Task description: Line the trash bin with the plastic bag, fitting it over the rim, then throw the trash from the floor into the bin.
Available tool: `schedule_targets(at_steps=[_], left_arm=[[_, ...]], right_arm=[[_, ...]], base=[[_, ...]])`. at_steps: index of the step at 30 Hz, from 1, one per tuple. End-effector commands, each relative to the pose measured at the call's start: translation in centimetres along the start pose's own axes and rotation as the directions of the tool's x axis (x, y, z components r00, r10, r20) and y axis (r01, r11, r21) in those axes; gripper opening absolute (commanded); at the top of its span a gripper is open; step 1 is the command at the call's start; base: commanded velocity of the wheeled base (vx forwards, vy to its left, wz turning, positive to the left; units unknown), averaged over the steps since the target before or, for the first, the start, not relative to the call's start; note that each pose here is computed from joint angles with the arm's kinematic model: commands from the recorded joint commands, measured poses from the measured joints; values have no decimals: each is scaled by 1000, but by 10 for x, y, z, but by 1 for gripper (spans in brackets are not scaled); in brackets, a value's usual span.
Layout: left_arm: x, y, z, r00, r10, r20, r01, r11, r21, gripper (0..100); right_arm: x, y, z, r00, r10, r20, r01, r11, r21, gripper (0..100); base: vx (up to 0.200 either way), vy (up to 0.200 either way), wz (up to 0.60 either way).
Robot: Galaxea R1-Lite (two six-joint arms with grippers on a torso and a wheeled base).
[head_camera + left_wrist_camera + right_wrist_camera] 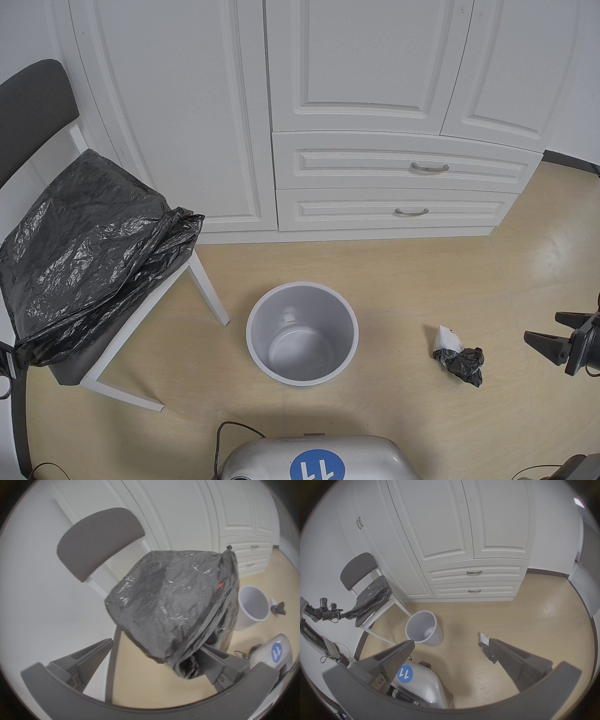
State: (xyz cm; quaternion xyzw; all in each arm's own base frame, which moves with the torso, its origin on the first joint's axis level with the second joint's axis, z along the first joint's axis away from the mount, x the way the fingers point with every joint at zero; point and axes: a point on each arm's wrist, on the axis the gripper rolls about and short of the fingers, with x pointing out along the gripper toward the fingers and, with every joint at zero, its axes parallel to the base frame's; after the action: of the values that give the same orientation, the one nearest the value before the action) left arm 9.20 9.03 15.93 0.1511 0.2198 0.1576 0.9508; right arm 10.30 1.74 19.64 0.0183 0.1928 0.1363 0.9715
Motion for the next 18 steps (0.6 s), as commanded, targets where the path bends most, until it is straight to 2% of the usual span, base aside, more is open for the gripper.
schedule_targets(at_steps=[1, 5, 18], left_arm=[[6, -12, -5, 994, -107, -10, 106, 994, -37, 100], [11, -18, -4, 987, -163, -12, 161, 983, -91, 100], [12, -24, -17, 984, -168, -63, 159, 979, -124, 100]], right_arm=[[0, 0, 0, 1000, 1, 3, -1, 1000, 0, 100], [0, 0, 0, 1000, 3, 0, -3, 1000, -1, 100], [0, 0, 0, 1000, 3, -2, -3, 1000, -1, 100]], base=[[0, 0, 0], [0, 0, 0], [0, 0, 0]])
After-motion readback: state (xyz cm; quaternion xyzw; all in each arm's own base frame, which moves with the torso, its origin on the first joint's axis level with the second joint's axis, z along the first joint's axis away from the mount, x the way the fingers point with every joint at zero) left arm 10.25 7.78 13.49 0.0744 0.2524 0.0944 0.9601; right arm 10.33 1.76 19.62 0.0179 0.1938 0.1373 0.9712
